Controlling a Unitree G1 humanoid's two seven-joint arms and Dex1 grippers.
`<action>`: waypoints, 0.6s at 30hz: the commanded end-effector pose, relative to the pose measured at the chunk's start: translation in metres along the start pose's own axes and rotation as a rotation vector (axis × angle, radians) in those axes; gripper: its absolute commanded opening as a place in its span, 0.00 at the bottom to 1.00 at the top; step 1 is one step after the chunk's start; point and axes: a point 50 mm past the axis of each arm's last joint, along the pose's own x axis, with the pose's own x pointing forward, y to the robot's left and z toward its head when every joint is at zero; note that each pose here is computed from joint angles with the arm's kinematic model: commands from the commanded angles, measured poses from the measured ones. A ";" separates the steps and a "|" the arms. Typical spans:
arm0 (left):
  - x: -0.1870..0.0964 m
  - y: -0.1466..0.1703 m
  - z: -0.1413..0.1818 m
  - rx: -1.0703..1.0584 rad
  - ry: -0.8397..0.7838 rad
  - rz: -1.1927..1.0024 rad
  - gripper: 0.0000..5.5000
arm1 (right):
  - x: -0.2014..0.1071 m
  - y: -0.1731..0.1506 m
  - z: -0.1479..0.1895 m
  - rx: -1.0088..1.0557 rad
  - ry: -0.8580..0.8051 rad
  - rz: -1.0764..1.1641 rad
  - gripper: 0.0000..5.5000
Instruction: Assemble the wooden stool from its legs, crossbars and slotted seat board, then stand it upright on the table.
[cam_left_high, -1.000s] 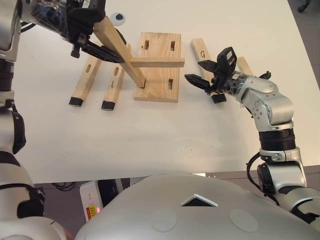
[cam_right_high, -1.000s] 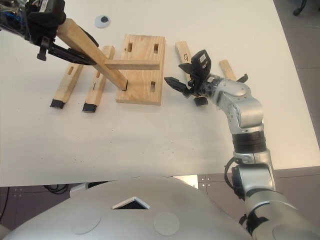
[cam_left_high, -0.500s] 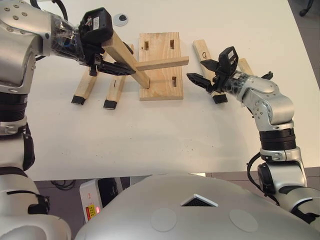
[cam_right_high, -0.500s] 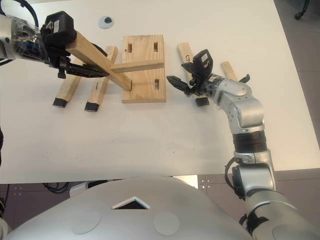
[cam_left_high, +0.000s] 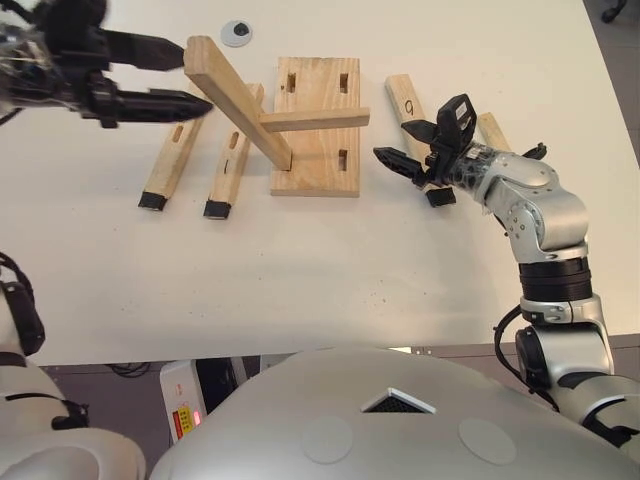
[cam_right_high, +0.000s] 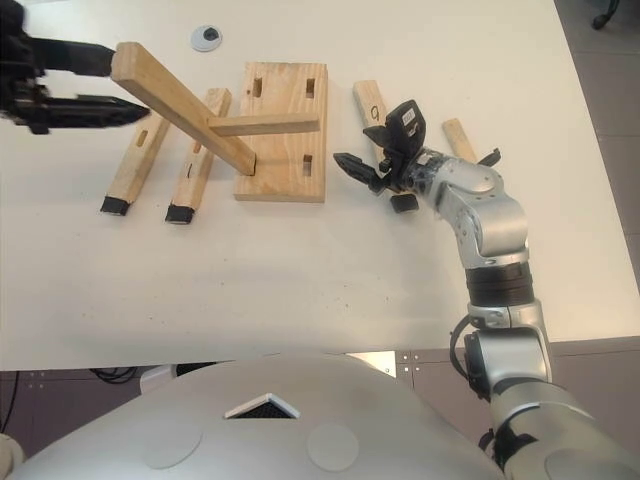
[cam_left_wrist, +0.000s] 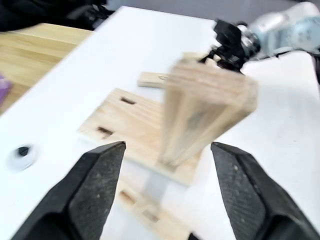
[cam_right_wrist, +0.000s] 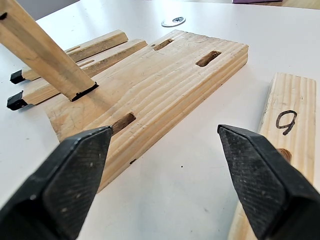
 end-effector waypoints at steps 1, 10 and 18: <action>-0.012 0.022 -0.045 -0.106 0.074 0.300 0.60 | -0.002 0.001 -0.002 0.003 -0.006 -0.007 0.70; 0.042 -0.007 -0.132 -0.368 0.048 0.639 0.75 | -0.010 -0.035 0.048 0.115 -0.322 -0.310 0.70; 0.069 -0.057 -0.111 -0.408 -0.049 0.548 0.75 | -0.017 -0.044 0.063 0.161 -0.388 -0.385 0.70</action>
